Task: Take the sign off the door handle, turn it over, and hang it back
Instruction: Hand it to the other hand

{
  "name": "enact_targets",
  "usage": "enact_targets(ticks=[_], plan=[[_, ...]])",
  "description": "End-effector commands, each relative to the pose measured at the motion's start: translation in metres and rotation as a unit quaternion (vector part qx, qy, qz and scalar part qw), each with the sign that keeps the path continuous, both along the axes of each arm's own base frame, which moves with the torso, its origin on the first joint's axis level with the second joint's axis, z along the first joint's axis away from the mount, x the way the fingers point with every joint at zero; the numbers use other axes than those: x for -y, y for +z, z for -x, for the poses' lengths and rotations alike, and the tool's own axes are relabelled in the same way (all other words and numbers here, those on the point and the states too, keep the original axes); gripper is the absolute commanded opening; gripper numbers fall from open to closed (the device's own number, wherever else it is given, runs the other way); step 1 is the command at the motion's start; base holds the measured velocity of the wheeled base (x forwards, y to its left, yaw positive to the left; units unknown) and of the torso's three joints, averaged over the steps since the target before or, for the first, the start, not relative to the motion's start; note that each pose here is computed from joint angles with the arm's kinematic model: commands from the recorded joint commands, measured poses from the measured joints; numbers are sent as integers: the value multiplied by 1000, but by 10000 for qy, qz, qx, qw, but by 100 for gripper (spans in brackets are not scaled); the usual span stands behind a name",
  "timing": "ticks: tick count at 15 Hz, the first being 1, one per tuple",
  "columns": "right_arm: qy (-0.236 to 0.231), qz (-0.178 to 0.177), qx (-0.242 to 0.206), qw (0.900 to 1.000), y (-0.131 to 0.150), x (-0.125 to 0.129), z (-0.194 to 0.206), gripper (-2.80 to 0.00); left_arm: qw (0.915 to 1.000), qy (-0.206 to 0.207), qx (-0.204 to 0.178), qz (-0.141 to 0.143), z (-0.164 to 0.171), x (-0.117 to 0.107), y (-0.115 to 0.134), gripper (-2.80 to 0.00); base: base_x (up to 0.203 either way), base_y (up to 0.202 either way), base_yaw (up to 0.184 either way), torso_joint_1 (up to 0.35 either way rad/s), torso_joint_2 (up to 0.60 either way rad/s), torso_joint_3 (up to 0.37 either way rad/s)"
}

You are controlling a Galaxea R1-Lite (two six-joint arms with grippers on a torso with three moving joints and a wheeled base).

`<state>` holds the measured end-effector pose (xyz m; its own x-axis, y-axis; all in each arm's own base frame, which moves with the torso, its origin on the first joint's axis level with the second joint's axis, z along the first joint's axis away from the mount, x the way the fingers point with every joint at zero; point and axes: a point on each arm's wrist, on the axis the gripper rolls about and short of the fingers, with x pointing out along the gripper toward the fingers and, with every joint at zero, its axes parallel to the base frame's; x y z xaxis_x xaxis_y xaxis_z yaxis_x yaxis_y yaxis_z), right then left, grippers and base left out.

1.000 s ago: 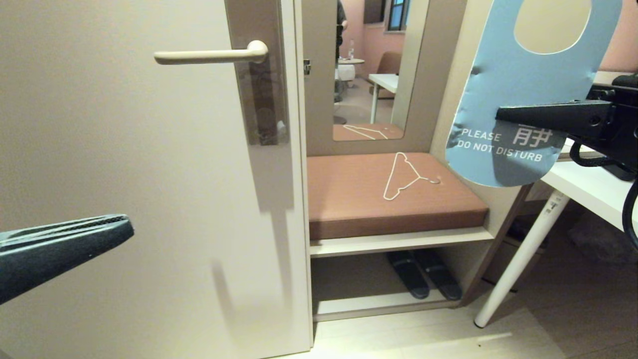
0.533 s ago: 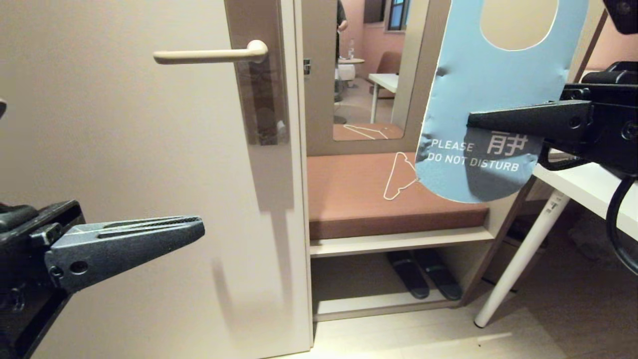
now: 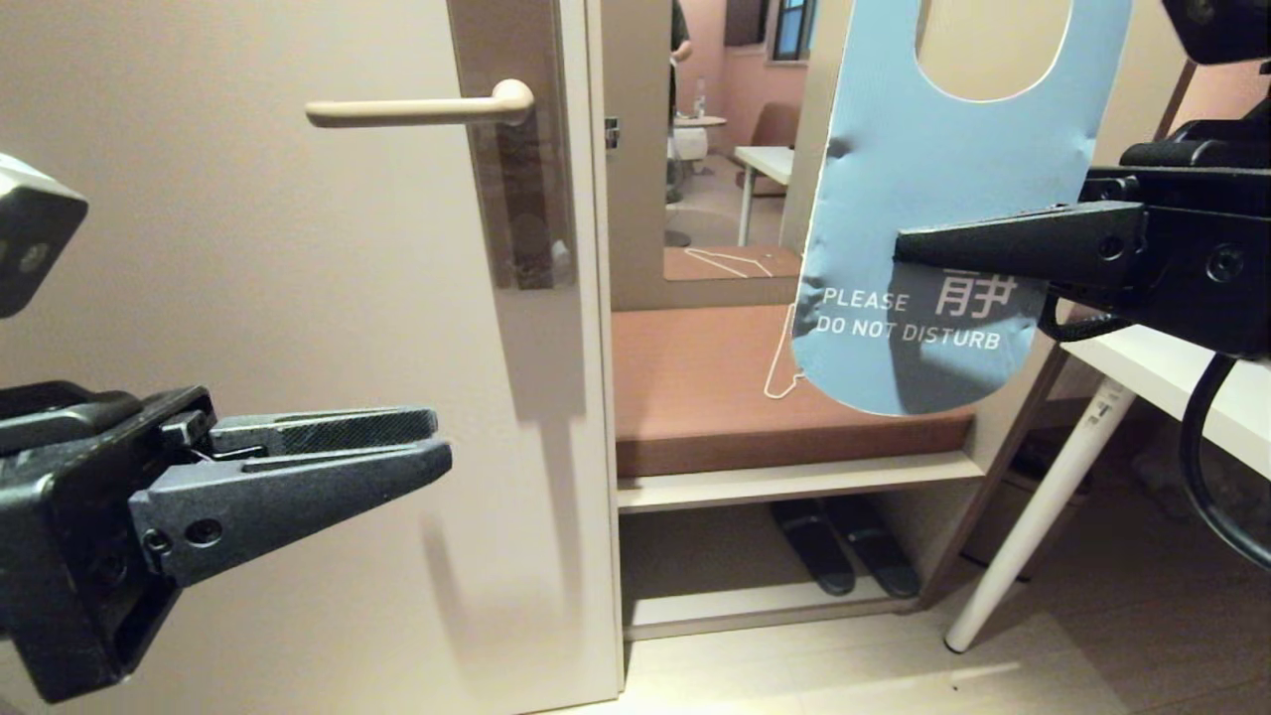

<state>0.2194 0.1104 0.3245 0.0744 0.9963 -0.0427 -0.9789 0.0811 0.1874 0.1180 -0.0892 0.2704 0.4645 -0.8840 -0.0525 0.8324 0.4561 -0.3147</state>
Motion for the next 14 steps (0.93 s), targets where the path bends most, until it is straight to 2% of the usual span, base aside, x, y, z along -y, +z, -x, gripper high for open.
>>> enact_targets(ticks=[1,5,11,14], plan=[[51,-3,-4,10000,0,-1,-1,-280,10000,-17,-17,0,-7,4,0,0,0,0,0,0,0,0],[194,-17,10,9998,2,-7,0,-280,9991,-273,256,186,-22,15,3,0,0,0,0,0,0,0],[488,-19,-51,9988,2,-21,6,-280,9967,-756,231,191,-30,24,0,0,0,0,0,0,0,0],[628,-48,-5,9980,6,-29,5,-280,9958,-838,291,222,-37,32,1,0,0,0,0,0,0,0]])
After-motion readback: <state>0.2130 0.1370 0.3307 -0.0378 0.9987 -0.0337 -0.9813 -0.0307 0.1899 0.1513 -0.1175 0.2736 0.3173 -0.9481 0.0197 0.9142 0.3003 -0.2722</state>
